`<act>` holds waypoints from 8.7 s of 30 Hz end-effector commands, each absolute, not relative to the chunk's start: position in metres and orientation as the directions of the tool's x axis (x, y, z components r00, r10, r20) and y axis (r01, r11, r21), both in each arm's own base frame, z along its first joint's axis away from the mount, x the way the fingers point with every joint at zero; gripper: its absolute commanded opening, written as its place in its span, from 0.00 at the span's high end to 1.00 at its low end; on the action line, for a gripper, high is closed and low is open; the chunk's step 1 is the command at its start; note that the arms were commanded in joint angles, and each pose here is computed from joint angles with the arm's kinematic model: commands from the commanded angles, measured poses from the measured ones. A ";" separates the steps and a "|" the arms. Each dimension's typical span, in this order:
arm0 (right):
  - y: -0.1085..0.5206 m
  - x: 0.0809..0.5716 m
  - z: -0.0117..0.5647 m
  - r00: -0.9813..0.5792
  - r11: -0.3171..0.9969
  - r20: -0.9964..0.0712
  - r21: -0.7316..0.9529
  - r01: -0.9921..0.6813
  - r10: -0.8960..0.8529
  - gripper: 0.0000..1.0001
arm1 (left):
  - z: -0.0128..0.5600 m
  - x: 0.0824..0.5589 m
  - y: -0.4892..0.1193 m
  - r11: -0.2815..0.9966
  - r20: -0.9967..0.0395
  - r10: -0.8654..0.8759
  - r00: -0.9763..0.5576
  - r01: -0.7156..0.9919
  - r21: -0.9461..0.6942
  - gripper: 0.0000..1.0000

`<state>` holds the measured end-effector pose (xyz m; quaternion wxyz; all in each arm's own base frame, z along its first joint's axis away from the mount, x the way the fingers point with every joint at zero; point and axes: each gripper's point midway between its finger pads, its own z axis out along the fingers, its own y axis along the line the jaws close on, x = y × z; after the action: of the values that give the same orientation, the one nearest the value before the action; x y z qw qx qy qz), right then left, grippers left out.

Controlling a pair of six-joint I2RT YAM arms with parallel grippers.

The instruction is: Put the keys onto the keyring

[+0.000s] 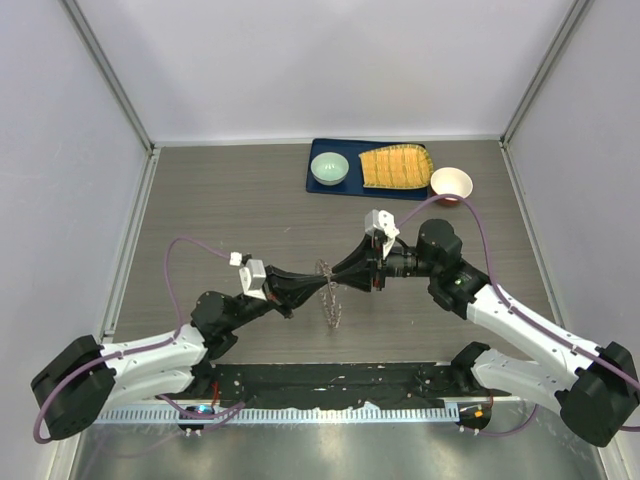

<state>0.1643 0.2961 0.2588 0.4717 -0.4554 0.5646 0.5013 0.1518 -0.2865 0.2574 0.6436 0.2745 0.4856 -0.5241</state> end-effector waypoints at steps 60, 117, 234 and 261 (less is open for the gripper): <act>0.306 0.141 0.231 0.071 0.049 -0.926 -0.096 -0.994 -0.372 0.99 | 0.223 0.126 -0.301 0.004 -0.981 0.135 -0.139 0.990 -0.140 0.87; 0.302 0.149 0.236 0.087 0.116 -0.931 -0.136 -0.984 -0.353 0.99 | 0.200 0.136 -0.302 0.078 -0.943 0.223 -0.246 0.969 -0.234 0.72; 0.288 0.171 0.262 -0.011 0.352 -0.981 -0.060 -0.934 -0.196 0.74 | 0.291 0.141 -0.291 0.179 -0.940 -0.334 0.064 0.984 0.003 1.00; 0.280 0.177 0.264 -0.064 0.422 -0.978 -0.025 -0.906 -0.196 0.66 | 0.276 0.154 -0.294 0.256 -0.954 -0.293 0.062 0.967 -0.016 1.00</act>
<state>0.1617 0.2894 0.2275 0.4795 -0.4694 0.6517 0.3535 0.1479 -0.3000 0.2529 0.5896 0.3718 0.4998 -0.5142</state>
